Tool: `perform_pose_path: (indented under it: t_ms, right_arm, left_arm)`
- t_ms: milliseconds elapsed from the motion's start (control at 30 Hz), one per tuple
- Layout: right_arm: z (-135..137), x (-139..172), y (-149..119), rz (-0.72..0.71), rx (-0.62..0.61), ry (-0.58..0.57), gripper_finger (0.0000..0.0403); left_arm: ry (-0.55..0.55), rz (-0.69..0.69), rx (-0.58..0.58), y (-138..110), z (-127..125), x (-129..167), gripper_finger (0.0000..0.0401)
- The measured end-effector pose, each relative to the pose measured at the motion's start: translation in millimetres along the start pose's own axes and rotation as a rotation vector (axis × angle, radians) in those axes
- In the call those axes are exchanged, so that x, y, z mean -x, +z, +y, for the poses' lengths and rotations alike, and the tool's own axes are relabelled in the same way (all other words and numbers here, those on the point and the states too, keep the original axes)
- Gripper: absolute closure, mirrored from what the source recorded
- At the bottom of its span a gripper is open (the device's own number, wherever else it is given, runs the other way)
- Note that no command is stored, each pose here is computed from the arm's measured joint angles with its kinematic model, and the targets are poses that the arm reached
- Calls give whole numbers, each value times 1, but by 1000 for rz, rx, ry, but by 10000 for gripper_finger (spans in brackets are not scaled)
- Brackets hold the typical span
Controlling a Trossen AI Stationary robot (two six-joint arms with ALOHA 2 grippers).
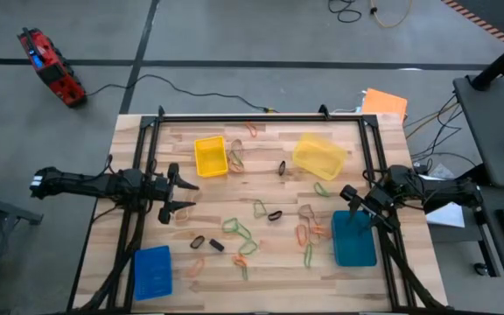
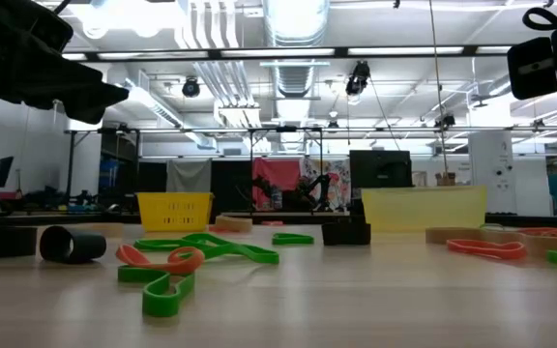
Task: Sort rubber bands into baskets
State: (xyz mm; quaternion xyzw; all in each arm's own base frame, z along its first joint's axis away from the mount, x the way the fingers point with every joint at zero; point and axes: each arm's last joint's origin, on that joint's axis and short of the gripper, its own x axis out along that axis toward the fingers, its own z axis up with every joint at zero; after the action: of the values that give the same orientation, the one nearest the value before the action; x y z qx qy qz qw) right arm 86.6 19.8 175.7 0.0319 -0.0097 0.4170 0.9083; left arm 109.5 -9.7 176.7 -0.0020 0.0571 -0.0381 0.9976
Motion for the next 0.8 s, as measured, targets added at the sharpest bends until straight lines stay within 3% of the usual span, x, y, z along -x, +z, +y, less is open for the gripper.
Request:
perform_pose_path:
  t_ms: [167,333,433,533,800]
  right_arm:
    - [0,0,0,0,20,0,220]
    - [0,0,0,-2,285,-1,220]
    - [0,0,0,-1,356,-1,220]
    - [0,0,0,-2,352,-1,220]
    - [0,0,4,-23,207,0,220]
  left_arm:
    - [0,-1,0,0,0,0,181]
    - [0,3,-98,0,0,0,181]
    - [0,3,-132,0,0,0,181]
    - [0,3,-132,0,0,0,181]
    - [0,3,-132,0,0,0,181]
